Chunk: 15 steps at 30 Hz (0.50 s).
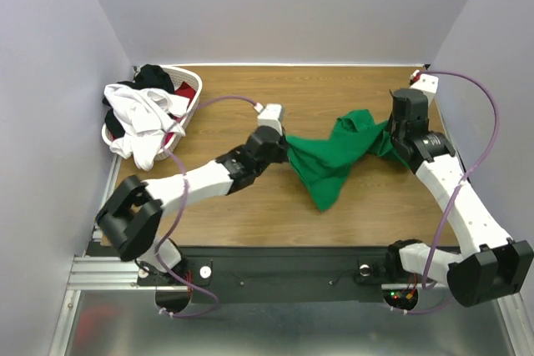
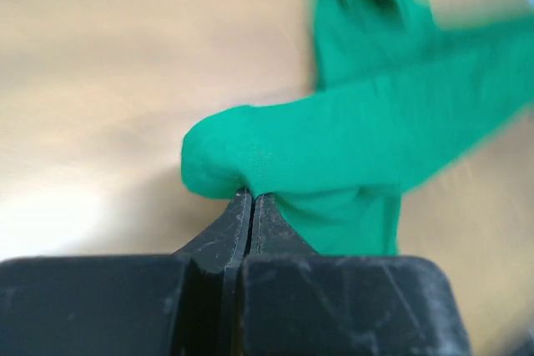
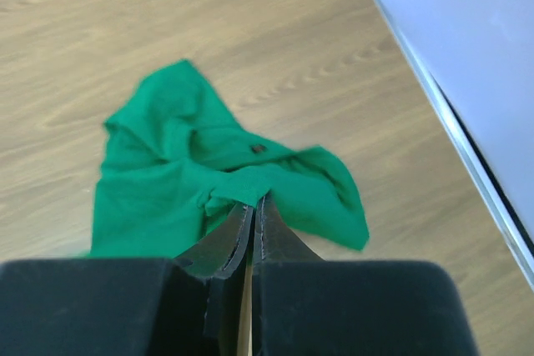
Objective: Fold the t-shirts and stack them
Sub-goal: Flatten the tshirt out
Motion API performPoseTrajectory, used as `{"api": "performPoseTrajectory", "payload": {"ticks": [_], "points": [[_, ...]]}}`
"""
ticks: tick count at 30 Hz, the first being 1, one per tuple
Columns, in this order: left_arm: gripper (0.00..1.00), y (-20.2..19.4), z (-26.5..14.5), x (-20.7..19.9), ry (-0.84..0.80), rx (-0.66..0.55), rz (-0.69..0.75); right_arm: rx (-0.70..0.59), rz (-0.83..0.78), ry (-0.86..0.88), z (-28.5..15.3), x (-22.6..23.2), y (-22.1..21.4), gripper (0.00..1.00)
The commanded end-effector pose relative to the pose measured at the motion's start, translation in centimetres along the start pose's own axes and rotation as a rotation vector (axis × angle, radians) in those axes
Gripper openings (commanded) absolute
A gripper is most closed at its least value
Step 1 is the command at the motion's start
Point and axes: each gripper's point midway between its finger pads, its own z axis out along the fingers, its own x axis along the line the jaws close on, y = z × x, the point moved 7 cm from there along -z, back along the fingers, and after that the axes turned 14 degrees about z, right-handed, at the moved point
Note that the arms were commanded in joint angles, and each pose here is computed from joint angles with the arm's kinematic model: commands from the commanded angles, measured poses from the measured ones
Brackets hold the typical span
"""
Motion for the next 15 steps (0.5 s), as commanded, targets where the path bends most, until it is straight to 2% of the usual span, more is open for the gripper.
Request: {"api": "performPoseTrajectory", "payload": {"ticks": [1,4,9,11,15], "points": [[0.00,9.0,-5.6,6.4,0.471,-0.201,0.125,-0.089,0.070,0.140,-1.2,2.8,5.2,0.00],[0.00,13.3,-9.4,8.8,0.610,-0.302,0.128,-0.117,0.065,0.165,-1.2,3.9,7.0,0.00],[0.00,20.3,-16.6,12.1,0.850,-0.479,0.095,-0.237,0.080,0.201,-2.6,5.6,12.9,0.00],[0.00,21.8,-19.0,12.9,0.928,-0.504,0.122,-0.263,0.079,0.206,-2.9,5.9,14.2,0.00],[0.00,24.2,-23.5,13.0,0.970,-0.594,0.140,-0.324,0.101,0.325,-6.1,5.9,16.9,0.00]]}}
